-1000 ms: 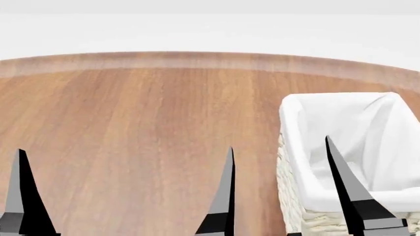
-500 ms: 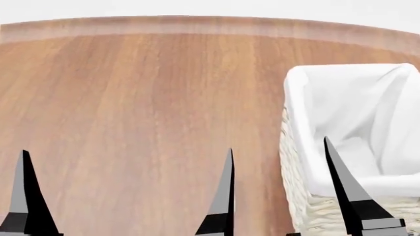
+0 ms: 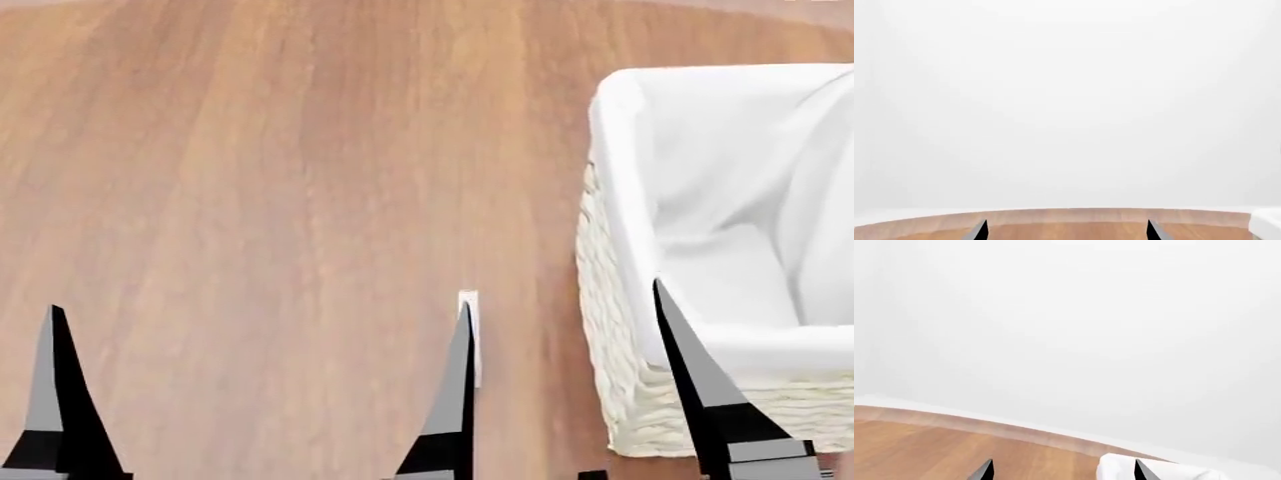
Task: Pick up the alphabet soup and the cream cheese box, and put them in the basket.
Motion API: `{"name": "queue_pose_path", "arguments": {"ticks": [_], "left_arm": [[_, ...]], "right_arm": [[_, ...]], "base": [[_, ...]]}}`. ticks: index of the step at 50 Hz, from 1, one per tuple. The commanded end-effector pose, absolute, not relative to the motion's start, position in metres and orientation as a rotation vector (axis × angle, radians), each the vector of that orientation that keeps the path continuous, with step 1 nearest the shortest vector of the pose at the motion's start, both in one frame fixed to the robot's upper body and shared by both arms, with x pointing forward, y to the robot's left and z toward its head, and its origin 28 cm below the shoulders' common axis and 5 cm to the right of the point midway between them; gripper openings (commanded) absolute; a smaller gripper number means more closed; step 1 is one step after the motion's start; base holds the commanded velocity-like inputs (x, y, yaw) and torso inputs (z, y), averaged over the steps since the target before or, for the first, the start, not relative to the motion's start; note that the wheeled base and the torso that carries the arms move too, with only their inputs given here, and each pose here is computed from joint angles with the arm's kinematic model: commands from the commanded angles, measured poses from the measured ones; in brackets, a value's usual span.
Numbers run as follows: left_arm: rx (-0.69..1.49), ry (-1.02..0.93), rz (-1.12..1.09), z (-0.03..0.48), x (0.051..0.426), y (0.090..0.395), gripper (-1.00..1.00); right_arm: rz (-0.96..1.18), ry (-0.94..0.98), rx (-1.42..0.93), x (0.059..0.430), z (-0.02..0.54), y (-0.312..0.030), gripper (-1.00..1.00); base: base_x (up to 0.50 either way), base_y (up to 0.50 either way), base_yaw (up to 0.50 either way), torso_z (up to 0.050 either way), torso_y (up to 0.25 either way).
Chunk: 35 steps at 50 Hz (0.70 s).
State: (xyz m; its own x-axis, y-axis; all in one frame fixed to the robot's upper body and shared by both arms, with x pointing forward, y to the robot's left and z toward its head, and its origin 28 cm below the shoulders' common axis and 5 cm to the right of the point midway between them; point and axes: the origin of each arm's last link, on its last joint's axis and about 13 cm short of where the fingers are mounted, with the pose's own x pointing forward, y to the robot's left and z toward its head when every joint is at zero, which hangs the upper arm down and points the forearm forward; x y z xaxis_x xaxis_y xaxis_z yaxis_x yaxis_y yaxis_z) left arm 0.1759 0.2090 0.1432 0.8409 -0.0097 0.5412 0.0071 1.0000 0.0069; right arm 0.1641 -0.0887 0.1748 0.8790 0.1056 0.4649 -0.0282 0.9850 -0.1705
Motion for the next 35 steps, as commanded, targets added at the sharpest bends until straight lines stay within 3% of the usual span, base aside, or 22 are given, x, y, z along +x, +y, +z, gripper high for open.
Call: {"name": "queue_pose_path", "arguments": {"ticks": [1, 22, 35], "left_arm": [[0.008, -0.570, -0.008, 0.1421, 0.1772, 0.2091, 1.00], [-0.001, -0.566, -0.008, 0.1413, 0.1779, 0.2090, 1.00], [-0.024, -0.571, -0.017, 0.1411, 0.1770, 0.2089, 1.00]], "right_arm": [[0.072, -0.491, -0.164, 0.1656, 0.1739, -0.0885, 1.00], [0.067, -0.493, -0.166, 0.1669, 0.1725, -0.0882, 1.00], [0.081, -0.500, -0.149, 0.1658, 0.1715, -0.0879, 1.00]], "base": [[0.00, 0.00, 0.00, 0.000, -0.143], [0.00, 0.00, 0.00, 0.000, -0.141], [0.00, 0.00, 0.00, 0.000, -0.004]]}}
